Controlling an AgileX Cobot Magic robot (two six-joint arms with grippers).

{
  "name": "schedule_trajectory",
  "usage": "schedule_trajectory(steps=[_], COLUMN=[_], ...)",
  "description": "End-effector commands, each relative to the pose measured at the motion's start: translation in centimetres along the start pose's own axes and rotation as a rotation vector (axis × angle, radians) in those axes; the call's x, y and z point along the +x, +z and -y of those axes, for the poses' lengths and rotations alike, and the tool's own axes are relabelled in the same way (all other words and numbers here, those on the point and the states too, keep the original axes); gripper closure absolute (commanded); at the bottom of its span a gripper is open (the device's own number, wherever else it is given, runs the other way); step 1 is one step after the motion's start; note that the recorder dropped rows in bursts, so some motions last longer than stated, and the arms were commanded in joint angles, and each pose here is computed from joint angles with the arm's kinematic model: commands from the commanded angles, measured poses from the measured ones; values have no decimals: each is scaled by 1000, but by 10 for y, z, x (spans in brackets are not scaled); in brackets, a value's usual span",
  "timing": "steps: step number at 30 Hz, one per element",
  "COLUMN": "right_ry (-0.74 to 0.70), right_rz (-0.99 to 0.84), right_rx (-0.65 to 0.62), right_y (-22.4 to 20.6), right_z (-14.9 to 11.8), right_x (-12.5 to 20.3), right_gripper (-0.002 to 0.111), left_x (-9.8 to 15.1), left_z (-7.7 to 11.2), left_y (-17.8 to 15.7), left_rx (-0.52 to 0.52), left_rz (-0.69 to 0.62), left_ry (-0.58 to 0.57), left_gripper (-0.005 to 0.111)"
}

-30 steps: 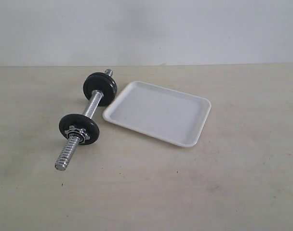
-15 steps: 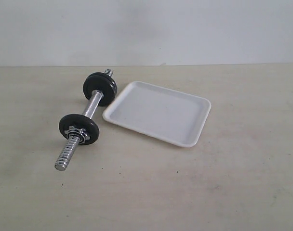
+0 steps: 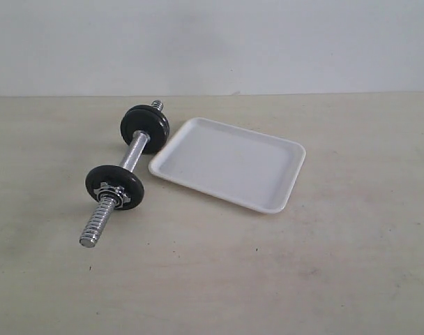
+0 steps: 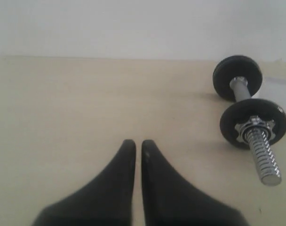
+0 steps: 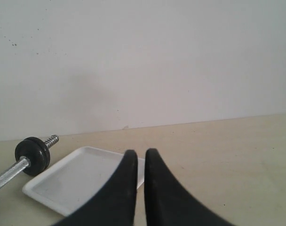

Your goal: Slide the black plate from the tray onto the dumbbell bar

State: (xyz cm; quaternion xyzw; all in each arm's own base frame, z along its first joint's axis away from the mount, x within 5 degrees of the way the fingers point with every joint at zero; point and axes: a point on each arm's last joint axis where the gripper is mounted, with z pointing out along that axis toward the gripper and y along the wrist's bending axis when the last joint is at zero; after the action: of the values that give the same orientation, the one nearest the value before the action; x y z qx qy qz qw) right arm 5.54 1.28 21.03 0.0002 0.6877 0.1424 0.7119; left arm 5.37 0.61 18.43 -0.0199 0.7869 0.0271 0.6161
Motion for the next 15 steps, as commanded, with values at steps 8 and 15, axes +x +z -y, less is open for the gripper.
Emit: schedule_trajectory(steps=[8, 15], right_ry=[-10, -10], right_rz=[9, 9], right_rx=[5, 5], right_y=[0, 0], right_z=[0, 0], right_x=[-1, -1], right_gripper=[106, 106], left_x=[4, 4], left_z=[7, 7], left_y=[0, 0], left_rx=[80, 81], left_rz=[-35, -33], left_ry=[96, 91], left_gripper=[102, 102])
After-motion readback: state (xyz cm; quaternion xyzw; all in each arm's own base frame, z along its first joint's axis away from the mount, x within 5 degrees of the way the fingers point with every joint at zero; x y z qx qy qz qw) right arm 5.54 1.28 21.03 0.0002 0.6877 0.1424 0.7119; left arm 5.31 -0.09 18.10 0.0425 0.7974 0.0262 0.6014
